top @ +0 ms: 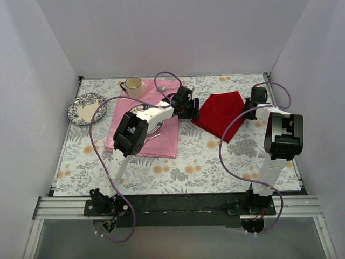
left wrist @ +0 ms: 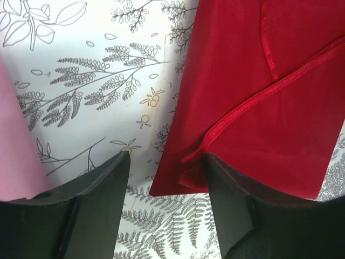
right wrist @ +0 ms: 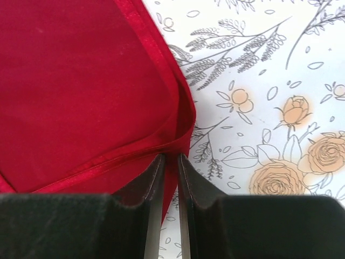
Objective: Fold the napkin, place the utensils inside, and roll it up
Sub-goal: Roll the napkin with the utensil
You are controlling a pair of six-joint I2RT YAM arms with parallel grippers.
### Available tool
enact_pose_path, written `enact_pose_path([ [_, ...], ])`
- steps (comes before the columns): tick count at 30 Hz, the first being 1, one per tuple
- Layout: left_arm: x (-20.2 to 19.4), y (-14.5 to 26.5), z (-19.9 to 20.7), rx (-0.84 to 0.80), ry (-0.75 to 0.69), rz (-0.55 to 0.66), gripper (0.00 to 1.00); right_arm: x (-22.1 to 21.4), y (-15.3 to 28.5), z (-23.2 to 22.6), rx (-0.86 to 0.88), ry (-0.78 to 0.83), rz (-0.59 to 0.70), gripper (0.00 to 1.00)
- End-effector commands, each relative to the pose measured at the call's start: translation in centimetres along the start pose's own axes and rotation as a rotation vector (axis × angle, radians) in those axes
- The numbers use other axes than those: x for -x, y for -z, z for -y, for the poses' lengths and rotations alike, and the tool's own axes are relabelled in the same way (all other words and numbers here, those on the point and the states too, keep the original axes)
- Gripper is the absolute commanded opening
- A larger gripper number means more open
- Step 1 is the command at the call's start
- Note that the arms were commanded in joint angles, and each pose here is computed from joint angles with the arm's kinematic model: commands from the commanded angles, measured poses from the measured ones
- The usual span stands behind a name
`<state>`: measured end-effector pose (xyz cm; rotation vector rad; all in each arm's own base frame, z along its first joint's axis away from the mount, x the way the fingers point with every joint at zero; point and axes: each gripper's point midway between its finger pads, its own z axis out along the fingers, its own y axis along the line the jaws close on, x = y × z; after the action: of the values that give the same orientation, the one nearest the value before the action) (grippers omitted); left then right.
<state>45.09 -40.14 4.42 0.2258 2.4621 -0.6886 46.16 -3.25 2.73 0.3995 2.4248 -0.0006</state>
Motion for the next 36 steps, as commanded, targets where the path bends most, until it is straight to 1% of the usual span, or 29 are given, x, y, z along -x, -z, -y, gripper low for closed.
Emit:
enact_pose_path([
  [1, 0.6, 0.1, -0.1, -0.006, 0.001, 0.006, 0.56, 0.8, 0.4, 0.8, -0.033, 0.014, 0.007, 0.23],
  [6, 1.2, 0.5, 0.5, -0.026, 0.001, 0.016, 0.56, 2.7, 2.2, -0.4, 0.001, 0.047, 0.051, 0.24],
  [10, 1.6, 0.7, 1.0, -0.043, 0.006, 0.021, 0.55, 4.7, 3.1, -2.4, 0.025, 0.085, 0.097, 0.25],
  [12, 1.7, 0.8, 1.0, -0.039, 0.005, 0.020, 0.55, 4.5, 3.4, -2.1, -0.013, 0.112, 0.081, 0.27],
  [14, 2.2, 1.2, 1.1, -0.034, -0.001, 0.029, 0.56, 3.5, 4.2, -3.5, -0.037, 0.170, 0.069, 0.32],
  [15, 3.0, 2.0, 1.5, -0.041, -0.003, 0.049, 0.58, 4.0, 5.4, -3.2, -0.087, 0.189, 0.104, 0.42],
  [16, 3.6, 2.4, 1.7, -0.039, -0.001, 0.061, 0.63, 3.7, 6.3, -4.3, -0.087, 0.226, 0.123, 0.47],
  [17, 4.7, 3.1, 2.3, -0.048, 0.012, 0.086, 0.66, 2.5, 6.8, -4.1, -0.104, 0.239, 0.114, 0.51],
  [18, 5.6, 4.0, 2.8, -0.055, 0.022, 0.106, 0.69, 3.1, 8.6, -4.4, -0.094, 0.237, 0.158, 0.58],
  [19, 5.8, 4.5, 3.1, -0.059, 0.034, 0.106, 0.75, 2.7, 9.4, -5.3, -0.069, 0.253, 0.169, 0.61],
  [20, 6.3, 5.2, 3.6, -0.067, 0.047, 0.114, 0.77, 2.1, 10.0, -5.7, -0.042, 0.268, 0.169, 0.61],
  [21, 6.7, 5.7, 4.0, -0.073, 0.088, 0.117, 0.78, 1.5, 11.3, -6.1, -0.015, 0.292, 0.183, 0.62],
  [22, 7.0, 7.0, 4.5, -0.080, 0.107, 0.120, 0.78, 0.4, 12.1, -7.5, 0.012, 0.354, 0.195, 0.63],
  [23, 7.1, 7.6, 4.7, -0.081, 0.131, 0.123, 0.78, 1.3, 13.9, -8.3, 0.030, 0.406, 0.268, 0.63],
  [24, 6.2, 7.9, 4.4, -0.072, 0.174, 0.101, 0.78, -0.5, 13.9, -7.9, 0.016, 0.439, 0.260, 0.64],
  [25, 6.7, 9.6, 5.1, -0.091, 0.193, 0.122, 0.78, -1.1, 14.5, -8.5, 0.040, 0.481, 0.276, 0.65],
  [26, 6.6, 10.5, 5.5, -0.111, 0.209, 0.118, 0.77, -1.2, 14.8, -8.4, 0.051, 0.491, 0.298, 0.66],
  [27, 6.1, 11.1, 5.6, -0.124, 0.222, 0.108, 0.77, -1.0, 15.6, -8.6, 0.081, 0.474, 0.329, 0.70],
  [28, 4.7, 10.8, 5.4, -0.140, 0.252, 0.088, 0.76, -1.8, 15.4, -8.3, 0.083, 0.474, 0.304, 0.70],
  [29, 4.7, 12.4, 6.1, -0.181, 0.256, 0.096, 0.75, -2.2, 15.5, -8.2, 0.084, 0.466, 0.278, 0.70],
  [30, 4.0, 12.7, 6.6, -0.218, 0.263, 0.069, 0.73, -3.6, 15.0, -7.9, 0.079, 0.452, 0.210, 0.68],
  [32, 2.3, 13.0, 6.8, -0.252, 0.290, 0.027, 0.71, -4.1, 14.5, -8.0, 0.085, 0.428, 0.179, 0.67],
  [33, 1.9, 14.0, 7.8, -0.305, 0.287, 0.004, 0.70, -4.8, 13.8, -8.0, 0.089, 0.396, 0.141, 0.66],
  [34, 1.7, 14.2, 8.1, -0.335, 0.285, 0.007, 0.69, -4.9, 13.2, -7.1, 0.084, 0.362, 0.107, 0.63],
  [35, 0.5, 14.0, 7.6, -0.335, 0.299, -0.019, 0.69, -5.3, 12.3, -6.9, 0.100, 0.338, 0.071, 0.59],
  [36, 0.2, 14.5, 7.7, -0.344, 0.303, -0.021, 0.69, -5.8, 12.0, -7.4, 0.158, 0.312, 0.032, 0.50],
])
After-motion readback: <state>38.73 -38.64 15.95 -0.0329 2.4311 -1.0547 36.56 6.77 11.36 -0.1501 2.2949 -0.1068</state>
